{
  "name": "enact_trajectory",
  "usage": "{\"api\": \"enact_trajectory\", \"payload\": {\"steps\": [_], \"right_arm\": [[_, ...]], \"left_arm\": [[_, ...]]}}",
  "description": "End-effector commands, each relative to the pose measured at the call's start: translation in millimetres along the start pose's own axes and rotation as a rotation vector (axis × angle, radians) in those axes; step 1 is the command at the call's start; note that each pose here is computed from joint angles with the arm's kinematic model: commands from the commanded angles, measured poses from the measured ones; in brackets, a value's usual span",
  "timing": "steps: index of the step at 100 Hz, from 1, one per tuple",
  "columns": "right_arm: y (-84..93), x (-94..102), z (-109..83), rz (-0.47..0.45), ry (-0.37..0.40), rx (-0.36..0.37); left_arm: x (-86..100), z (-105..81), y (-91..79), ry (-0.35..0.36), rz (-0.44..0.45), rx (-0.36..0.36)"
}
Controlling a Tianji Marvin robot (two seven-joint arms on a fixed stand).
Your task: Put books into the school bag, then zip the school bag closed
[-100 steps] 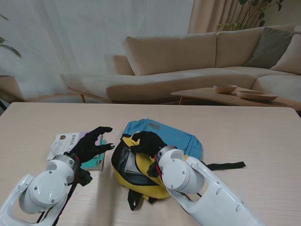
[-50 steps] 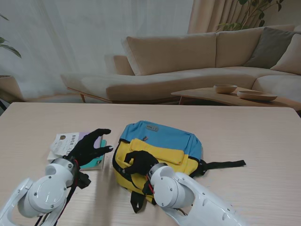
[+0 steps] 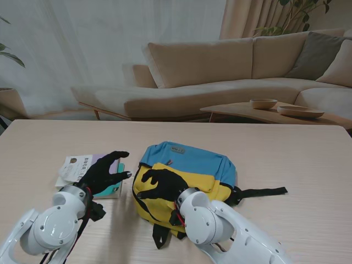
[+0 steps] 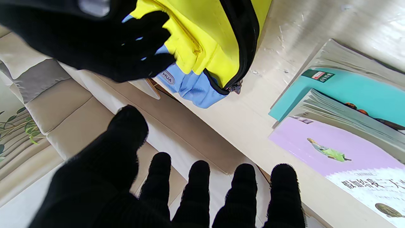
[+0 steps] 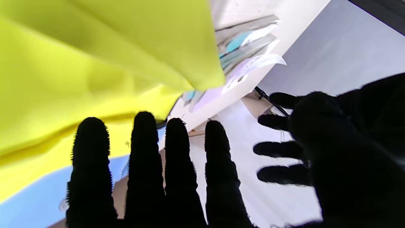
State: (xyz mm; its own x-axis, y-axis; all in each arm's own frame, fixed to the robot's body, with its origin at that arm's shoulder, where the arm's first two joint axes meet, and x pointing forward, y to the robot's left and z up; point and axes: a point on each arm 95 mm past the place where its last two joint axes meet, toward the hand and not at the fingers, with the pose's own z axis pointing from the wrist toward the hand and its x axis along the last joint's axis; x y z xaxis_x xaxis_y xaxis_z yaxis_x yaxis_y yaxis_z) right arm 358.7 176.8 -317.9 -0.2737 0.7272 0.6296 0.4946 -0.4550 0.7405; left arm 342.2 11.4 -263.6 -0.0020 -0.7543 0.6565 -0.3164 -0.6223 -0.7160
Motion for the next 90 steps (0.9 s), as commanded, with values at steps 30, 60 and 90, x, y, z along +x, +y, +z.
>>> {"api": "enact_trajectory", "payload": {"steps": [30,60,90], "right_arm": [[26.2,-3.6,-26.7,0.02,0.074,-0.11],[33.0,-30.6,-47.7,0.023,0.095,-0.178],[27.3,-52.4,-62.9,0.022,0.101,-0.177]], "left_arm": [[4.5,5.3,1.2,-0.01,0.032,-0.019],[-1.6,6.2,-8.5,-0.022,0.168,0.042],[-26.6,16.6,-46.2,-0.022,0.296,0.096]]}}
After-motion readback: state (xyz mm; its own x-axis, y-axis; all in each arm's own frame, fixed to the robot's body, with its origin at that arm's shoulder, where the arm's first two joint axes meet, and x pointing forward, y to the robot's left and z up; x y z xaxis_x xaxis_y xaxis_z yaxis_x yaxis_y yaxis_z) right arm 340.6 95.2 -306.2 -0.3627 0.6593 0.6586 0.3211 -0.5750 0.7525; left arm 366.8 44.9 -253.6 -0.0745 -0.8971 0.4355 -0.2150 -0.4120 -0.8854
